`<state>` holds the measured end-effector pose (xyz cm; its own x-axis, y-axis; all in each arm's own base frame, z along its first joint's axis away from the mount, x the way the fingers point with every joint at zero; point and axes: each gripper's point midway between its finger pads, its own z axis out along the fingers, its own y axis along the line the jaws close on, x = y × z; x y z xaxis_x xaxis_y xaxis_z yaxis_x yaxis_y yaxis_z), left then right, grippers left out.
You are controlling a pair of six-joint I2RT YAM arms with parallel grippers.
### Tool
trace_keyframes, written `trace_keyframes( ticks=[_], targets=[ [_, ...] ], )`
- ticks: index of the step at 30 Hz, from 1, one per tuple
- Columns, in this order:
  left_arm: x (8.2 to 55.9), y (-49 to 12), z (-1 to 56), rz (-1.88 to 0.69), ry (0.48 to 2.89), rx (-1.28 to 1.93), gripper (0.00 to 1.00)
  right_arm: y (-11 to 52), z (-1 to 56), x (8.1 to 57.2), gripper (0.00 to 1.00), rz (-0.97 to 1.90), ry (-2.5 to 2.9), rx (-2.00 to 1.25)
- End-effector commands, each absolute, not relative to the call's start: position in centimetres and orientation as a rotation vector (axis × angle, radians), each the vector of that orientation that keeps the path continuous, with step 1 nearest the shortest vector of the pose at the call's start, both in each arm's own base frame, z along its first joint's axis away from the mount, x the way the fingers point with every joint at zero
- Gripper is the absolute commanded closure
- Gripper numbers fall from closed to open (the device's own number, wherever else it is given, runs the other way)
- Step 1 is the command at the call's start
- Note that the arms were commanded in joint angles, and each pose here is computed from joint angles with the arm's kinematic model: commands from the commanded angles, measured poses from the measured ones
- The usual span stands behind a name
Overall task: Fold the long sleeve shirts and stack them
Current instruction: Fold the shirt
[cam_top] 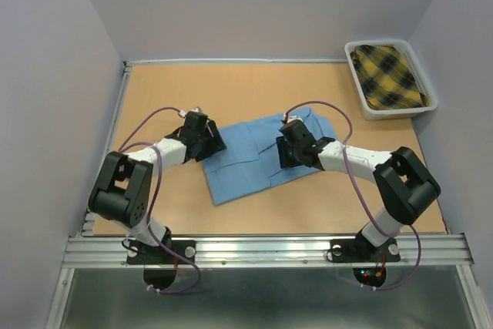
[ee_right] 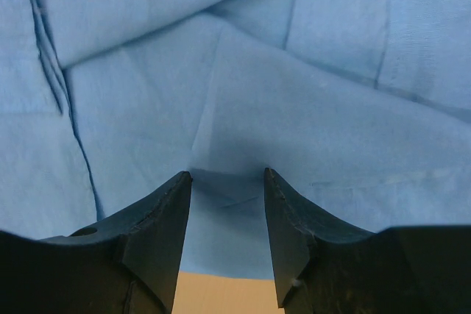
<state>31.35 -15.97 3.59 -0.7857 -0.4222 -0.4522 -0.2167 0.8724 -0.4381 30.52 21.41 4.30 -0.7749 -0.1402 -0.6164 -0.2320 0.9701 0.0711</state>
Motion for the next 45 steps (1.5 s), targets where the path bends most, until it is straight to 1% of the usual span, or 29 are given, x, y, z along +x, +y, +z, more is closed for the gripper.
trace_keyframes(
  ticks=[1,2,3,5,8,9,10,12,13,14,15,17,18,20,21,22,23,28,31,37,45],
  targets=[
    [35.8,-14.9,3.8,-0.428,2.461,-0.406,0.27,23.0,3.0,29.5,0.5,0.296,2.511,-0.208],
    [36.4,-14.8,3.0,-0.403,2.485,-0.392,0.27,23.9,2.8,29.0,0.5,0.323,2.517,-0.207],
    [38.3,-15.1,4.4,-0.409,2.45,-0.373,0.27,24.7,2.9,29.0,0.5,0.347,2.517,-0.211],
    [39.4,-14.6,4.6,-0.371,2.459,-0.323,0.27,26.2,2.4,28.4,0.5,0.362,2.529,-0.24],
    [40.8,-14.3,8.6,-0.393,2.375,-0.284,0.24,27.5,3.8,29.0,0.5,0.392,2.493,-0.232],
    [40.6,-13.8,10.8,-0.4,2.319,-0.276,0.22,27.4,5.3,29.7,0.49,0.385,2.444,-0.221],
    [40.3,-13.7,11.9,-0.41,2.291,-0.273,0.2,27.5,5.4,29.7,0.49,0.385,2.443,-0.221],
    [39.1,-12.5,12.7,-0.4,2.269,-0.269,0.17,27.1,8.0,30.4,0.49,0.379,2.365,-0.234],
    [38.5,-12.0,14.2,-0.408,2.228,-0.264,0.13,26.8,8.7,30.4,0.48,0.375,2.345,-0.244],
    [38.1,-10.8,14.1,-0.397,2.225,-0.282,0.11,26.5,10.5,30.6,0.47,0.383,2.294,-0.252],
    [36.9,-10.2,12.7,-0.385,2.253,-0.295,0.07,26.2,11.2,30.5,0.46,0.378,2.275,-0.254],
    [35.7,-9.4,12.1,-0.42,2.267,-0.304,0.05,25.3,11.8,30.2,0.43,0.367,2.252,-0.259],
    [34.8,-8.4,10.5,-0.416,2.298,-0.328,0.04,24.8,13.1,30.1,0.36,0.376,2.217,-0.245],
    [34.1,-7.9,9.3,-0.442,2.325,-0.337,0.04,23.8,13.0,29.5,0.25,0.368,2.214,-0.241],
    [33.5,-8.2,8.6,-0.485,2.345,-0.315,0.05,23.3,13.2,29.3,0.12,0.362,2.203,-0.224],
    [33.5,-7.9,8.1,-0.5,2.353,-0.325,0.09,22.8,14.0,29.2,0.06,0.369,2.179,-0.207],
    [33.4,-8.1,7.9,-0.526,2.36,-0.319,0.09,22.4,13.7,28.7,0.0,0.367,2.183,-0.198],
    [33.7,-7.2,6.5,-0.553,2.423,-0.343,0.11,21.0,14.6,28.1,0.0,0.362,2.14,-0.158],
    [34.0,-6.2,5.2,-0.538,2.465,-0.359,0.16,20.5,14.8,27.7,0.0,0.369,2.13,-0.147],
    [33.9,-6.7,2.6,-0.587,2.549,-0.341,0.26,20.2,14.4,27.5,0.0,0.359,2.135,-0.156],
    [33.6,-7.5,0.0,-0.643,2.643,-0.314,0.28,20.1,14.3,27.4,0.0,0.353,2.132,-0.157]
  ],
)
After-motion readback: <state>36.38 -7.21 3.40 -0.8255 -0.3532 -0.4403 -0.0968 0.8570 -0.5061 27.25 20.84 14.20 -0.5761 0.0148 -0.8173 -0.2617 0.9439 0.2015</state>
